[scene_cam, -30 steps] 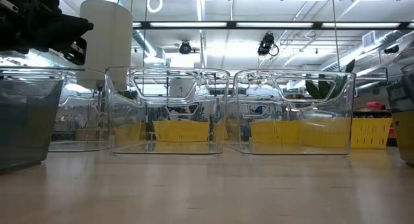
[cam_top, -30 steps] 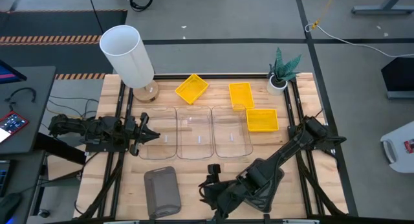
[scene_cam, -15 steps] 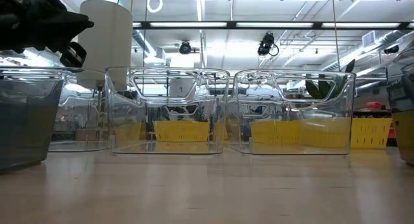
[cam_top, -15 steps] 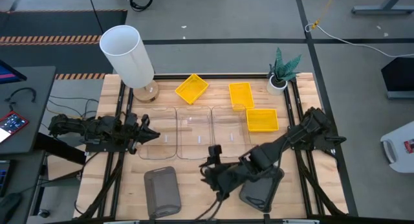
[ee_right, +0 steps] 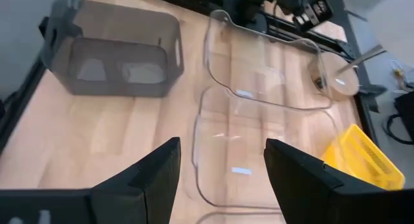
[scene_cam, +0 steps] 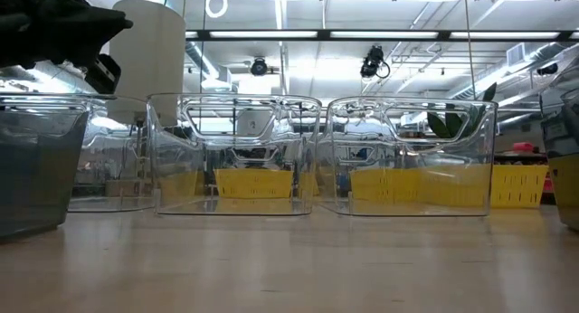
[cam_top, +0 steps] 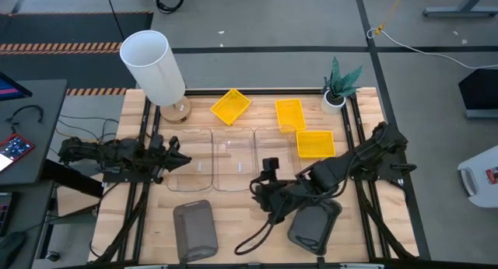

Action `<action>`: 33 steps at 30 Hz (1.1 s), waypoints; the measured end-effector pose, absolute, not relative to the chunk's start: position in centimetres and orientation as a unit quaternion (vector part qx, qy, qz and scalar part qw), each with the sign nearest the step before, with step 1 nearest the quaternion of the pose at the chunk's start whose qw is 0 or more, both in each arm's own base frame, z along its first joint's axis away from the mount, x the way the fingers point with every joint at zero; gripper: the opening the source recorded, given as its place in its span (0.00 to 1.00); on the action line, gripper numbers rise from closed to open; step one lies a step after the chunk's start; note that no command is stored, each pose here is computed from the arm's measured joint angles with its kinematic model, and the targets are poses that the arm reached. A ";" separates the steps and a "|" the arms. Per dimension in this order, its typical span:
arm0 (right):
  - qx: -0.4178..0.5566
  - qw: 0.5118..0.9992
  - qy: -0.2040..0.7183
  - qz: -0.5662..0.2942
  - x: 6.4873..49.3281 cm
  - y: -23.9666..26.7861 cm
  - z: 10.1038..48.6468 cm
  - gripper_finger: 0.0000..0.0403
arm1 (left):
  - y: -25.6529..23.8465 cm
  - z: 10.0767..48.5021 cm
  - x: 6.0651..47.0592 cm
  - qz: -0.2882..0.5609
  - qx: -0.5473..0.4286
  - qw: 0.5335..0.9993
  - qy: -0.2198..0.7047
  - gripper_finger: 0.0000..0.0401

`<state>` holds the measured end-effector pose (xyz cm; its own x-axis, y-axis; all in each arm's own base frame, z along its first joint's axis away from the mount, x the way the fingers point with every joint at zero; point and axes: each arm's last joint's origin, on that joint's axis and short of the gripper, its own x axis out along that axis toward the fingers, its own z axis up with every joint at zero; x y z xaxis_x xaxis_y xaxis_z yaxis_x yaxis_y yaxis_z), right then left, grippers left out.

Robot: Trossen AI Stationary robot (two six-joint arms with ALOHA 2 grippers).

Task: Stack baskets by color
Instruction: Stack the right transparent bin into the middle transparent bin

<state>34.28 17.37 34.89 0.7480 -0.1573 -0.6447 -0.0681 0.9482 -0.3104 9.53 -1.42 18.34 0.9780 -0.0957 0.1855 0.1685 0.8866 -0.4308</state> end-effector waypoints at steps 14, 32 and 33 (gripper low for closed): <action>-0.107 0.948 0.295 -0.051 27.8 13.0 32.8 0.54 | -1.5 19.2 9.3 -0.093 -0.217 0.964 -0.122 0.05; -0.020 0.908 0.419 -0.011 29.8 9.9 27.1 0.51 | -1.4 19.2 9.3 -0.076 -0.193 0.970 -0.128 0.07; -0.018 0.903 0.429 -0.011 30.0 9.9 26.7 0.51 | -1.4 19.2 9.3 -0.077 -0.193 0.970 -0.128 0.07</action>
<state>30.04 9.88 26.67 0.6312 -0.0352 -0.7748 0.0045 0.9991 -0.0417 9.32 -1.40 19.23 0.9557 -0.0993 0.2771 0.1979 0.9136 -0.3552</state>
